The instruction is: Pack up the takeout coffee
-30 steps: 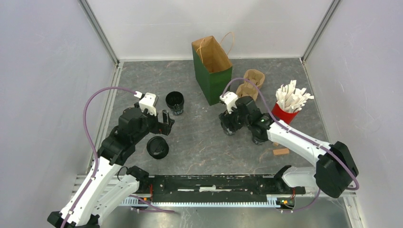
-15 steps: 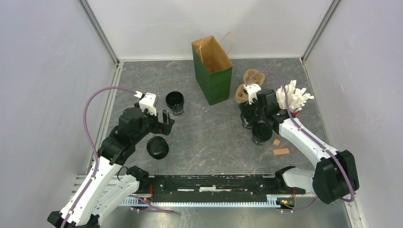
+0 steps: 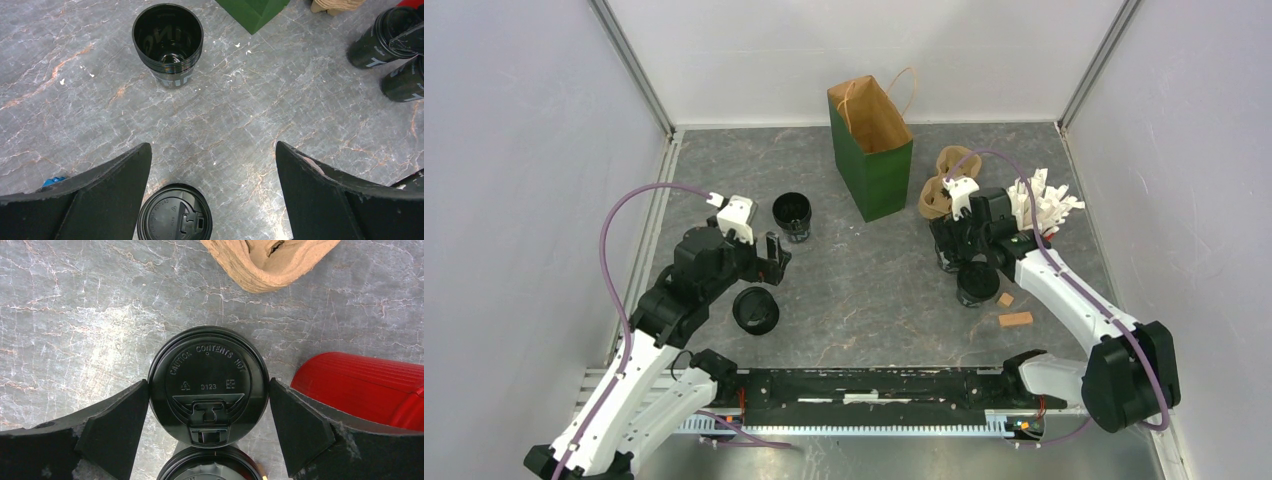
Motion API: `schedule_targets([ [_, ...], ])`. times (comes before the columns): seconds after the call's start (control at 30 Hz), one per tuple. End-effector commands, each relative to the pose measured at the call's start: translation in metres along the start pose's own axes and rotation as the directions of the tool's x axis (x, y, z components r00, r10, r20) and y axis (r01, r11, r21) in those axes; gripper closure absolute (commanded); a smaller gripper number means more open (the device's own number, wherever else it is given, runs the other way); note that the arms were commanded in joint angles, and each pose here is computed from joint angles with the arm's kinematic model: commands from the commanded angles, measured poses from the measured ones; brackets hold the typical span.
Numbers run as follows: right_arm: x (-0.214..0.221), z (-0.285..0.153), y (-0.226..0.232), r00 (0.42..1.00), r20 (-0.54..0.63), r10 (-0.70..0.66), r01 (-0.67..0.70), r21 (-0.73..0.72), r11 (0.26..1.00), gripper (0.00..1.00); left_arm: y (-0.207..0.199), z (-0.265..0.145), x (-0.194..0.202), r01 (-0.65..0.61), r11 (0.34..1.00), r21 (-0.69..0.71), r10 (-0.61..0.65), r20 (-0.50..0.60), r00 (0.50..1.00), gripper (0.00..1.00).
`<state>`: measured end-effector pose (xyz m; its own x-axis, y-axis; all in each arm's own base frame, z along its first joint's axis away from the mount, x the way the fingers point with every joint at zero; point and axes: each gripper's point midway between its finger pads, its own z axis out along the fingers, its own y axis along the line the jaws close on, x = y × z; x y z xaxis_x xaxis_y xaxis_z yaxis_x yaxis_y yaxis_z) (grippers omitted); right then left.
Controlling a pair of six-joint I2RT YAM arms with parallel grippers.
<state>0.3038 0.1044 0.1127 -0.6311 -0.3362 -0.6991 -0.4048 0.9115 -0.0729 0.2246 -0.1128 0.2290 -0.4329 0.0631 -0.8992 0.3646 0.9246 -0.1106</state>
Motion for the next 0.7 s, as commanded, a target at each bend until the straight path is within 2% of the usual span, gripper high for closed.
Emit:
schedule_targets([
  [0.0, -0.008, -0.010, -0.003, 1.000, -0.001, 0.008, -0.008, 0.006, 1.000, 0.03, 0.004, 0.000, -0.004, -0.056, 0.998, -0.013, 0.056, 0.020, 0.998, 0.00],
  [0.27, -0.033, -0.027, 0.005, 0.999, 0.049, -0.009, 0.011, -0.048, 0.999, 0.02, 0.006, 0.001, -0.002, -0.055, 0.998, -0.020, 0.055, 0.008, 0.998, 0.00],
  [0.53, -0.079, -0.058, 0.012, 0.983, 0.184, -0.008, 0.026, -0.100, 0.995, 0.02, 0.010, 0.005, 0.001, -0.057, 0.997, -0.045, 0.056, -0.012, 0.998, 0.00],
  [0.67, -0.115, -0.073, 0.000, 0.961, 0.276, -0.025, 0.037, -0.038, 0.999, 0.02, 0.016, 0.005, 0.000, -0.010, 0.996, -0.087, 0.010, 0.003, 1.000, 0.00],
])
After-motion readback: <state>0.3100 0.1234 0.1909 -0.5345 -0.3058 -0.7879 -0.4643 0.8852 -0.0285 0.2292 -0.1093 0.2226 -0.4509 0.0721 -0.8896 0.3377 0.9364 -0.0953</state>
